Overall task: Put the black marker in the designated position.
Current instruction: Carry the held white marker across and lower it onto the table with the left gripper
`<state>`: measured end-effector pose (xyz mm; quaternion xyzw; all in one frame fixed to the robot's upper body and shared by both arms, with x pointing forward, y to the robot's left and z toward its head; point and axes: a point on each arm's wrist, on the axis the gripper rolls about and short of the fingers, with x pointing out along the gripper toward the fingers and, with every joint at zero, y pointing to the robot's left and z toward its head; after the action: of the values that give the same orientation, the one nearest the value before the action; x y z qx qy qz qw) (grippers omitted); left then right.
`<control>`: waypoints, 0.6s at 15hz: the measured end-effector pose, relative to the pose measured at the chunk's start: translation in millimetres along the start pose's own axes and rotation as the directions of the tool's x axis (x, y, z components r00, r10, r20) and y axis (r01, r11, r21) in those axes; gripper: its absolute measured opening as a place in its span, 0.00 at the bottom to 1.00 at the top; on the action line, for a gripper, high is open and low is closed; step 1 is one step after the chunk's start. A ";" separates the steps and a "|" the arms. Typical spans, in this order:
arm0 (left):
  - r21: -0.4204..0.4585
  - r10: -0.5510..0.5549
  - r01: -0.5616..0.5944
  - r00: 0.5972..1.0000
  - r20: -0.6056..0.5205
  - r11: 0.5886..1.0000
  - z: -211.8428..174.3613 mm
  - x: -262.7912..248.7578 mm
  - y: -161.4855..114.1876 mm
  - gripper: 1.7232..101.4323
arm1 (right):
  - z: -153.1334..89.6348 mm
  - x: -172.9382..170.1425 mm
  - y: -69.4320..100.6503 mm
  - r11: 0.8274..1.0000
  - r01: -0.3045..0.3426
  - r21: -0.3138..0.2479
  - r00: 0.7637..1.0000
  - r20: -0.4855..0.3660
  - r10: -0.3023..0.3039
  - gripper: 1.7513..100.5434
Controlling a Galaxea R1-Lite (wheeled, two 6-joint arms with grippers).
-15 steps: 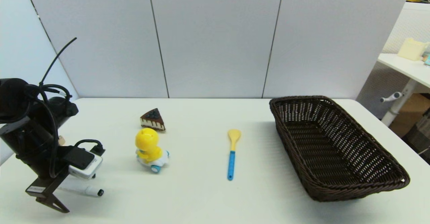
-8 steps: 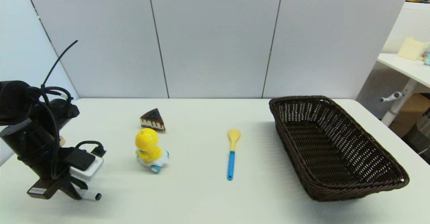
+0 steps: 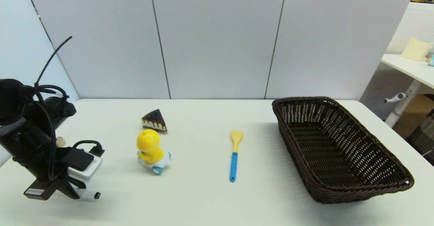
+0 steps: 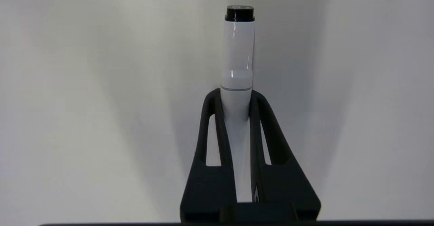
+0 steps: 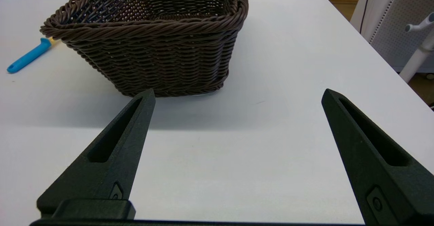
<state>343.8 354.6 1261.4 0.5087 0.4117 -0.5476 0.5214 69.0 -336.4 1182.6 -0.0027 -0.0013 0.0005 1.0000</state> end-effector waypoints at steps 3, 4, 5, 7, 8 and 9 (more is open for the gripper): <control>-0.161 0.120 -0.122 0.993 -0.021 0.979 -10.0 -23.7 -13.2 0.09 | 0.0 0.0 0.0 1.000 0.000 0.000 1.000 0.000 0.000 0.97; -0.219 0.169 -0.169 0.985 -0.019 0.961 -21.5 -31.7 -19.6 0.09 | 0.0 0.0 0.0 1.000 0.000 0.000 1.000 0.000 0.000 0.97; -0.267 0.216 -0.212 0.976 -0.016 0.940 -34.8 -38.5 -26.4 0.09 | 0.0 0.0 0.0 1.000 0.001 0.000 1.000 0.000 -0.001 0.97; -0.360 0.295 -0.283 0.955 -0.023 0.889 -64.7 -51.0 -44.4 0.09 | 0.0 0.0 0.0 1.000 0.000 0.000 1.000 0.000 0.000 0.97; -0.393 0.327 -0.316 0.944 -0.040 0.864 -78.3 -57.5 -53.6 0.09 | 0.0 0.0 0.0 1.000 0.000 0.000 1.000 0.000 0.000 0.97; -0.414 0.358 -0.353 0.931 -0.069 0.839 -90.9 -66.2 -61.3 0.09 | 0.0 0.0 0.0 1.000 0.000 0.000 1.000 0.000 0.000 0.97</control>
<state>290.7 461.0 1308.7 0.4489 0.4152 -0.3430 0.7131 69.0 -336.4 1182.6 -0.0027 -0.0013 0.0003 1.0000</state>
